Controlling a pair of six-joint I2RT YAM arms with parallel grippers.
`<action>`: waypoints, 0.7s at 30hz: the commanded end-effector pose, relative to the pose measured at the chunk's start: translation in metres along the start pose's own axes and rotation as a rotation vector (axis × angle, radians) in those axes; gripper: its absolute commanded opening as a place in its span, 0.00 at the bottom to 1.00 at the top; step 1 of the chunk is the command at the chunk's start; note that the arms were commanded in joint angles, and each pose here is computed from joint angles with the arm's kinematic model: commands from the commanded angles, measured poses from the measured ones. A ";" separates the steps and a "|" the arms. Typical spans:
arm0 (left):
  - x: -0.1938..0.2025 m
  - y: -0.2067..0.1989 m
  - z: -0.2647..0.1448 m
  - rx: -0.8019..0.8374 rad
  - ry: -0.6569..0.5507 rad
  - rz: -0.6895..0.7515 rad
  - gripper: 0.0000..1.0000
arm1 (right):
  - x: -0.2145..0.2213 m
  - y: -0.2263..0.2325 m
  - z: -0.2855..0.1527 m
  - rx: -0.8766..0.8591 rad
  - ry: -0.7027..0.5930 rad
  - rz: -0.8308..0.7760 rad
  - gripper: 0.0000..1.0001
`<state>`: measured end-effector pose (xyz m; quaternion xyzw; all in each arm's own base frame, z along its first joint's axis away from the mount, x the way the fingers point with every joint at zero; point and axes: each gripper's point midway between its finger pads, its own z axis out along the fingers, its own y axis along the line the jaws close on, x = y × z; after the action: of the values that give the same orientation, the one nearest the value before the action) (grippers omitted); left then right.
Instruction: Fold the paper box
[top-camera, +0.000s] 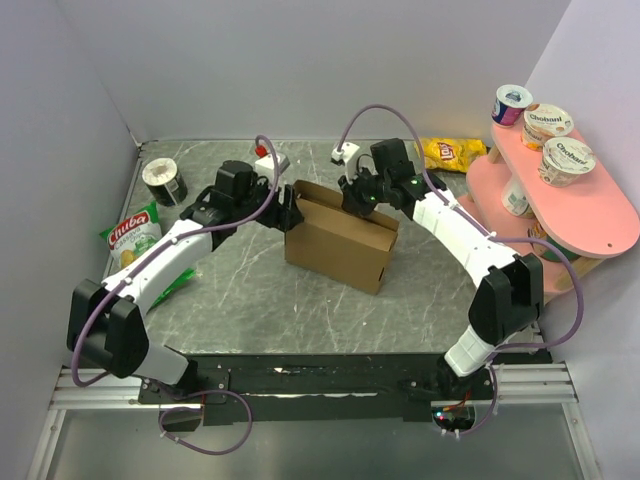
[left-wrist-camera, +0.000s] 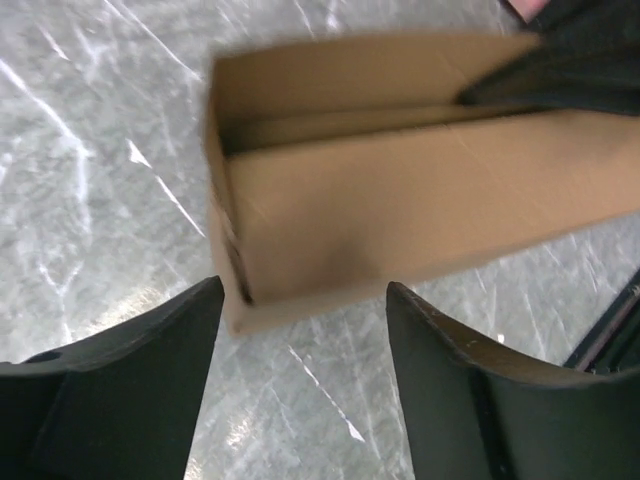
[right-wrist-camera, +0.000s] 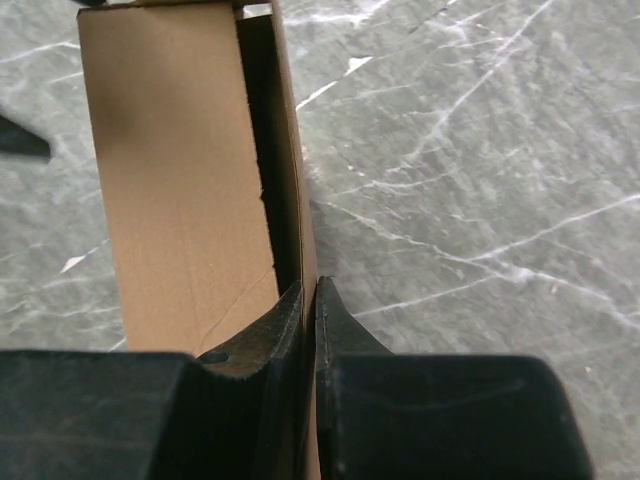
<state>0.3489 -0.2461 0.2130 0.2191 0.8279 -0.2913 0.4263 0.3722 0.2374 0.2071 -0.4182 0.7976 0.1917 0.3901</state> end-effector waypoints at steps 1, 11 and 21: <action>-0.042 0.003 -0.004 -0.036 -0.137 0.033 0.69 | 0.018 0.025 0.002 -0.112 0.064 0.070 0.11; -0.053 0.024 -0.046 -0.241 -0.248 -0.021 0.96 | 0.050 0.005 0.019 -0.093 0.129 0.311 0.12; -0.025 -0.010 -0.062 -0.114 -0.291 -0.102 0.96 | 0.098 -0.001 0.043 -0.012 0.197 0.516 0.12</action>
<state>0.3245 -0.1934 0.2640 0.1031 0.7928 -0.2406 0.5504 0.3610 0.2162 0.1199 -0.2619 0.8931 0.2537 0.2633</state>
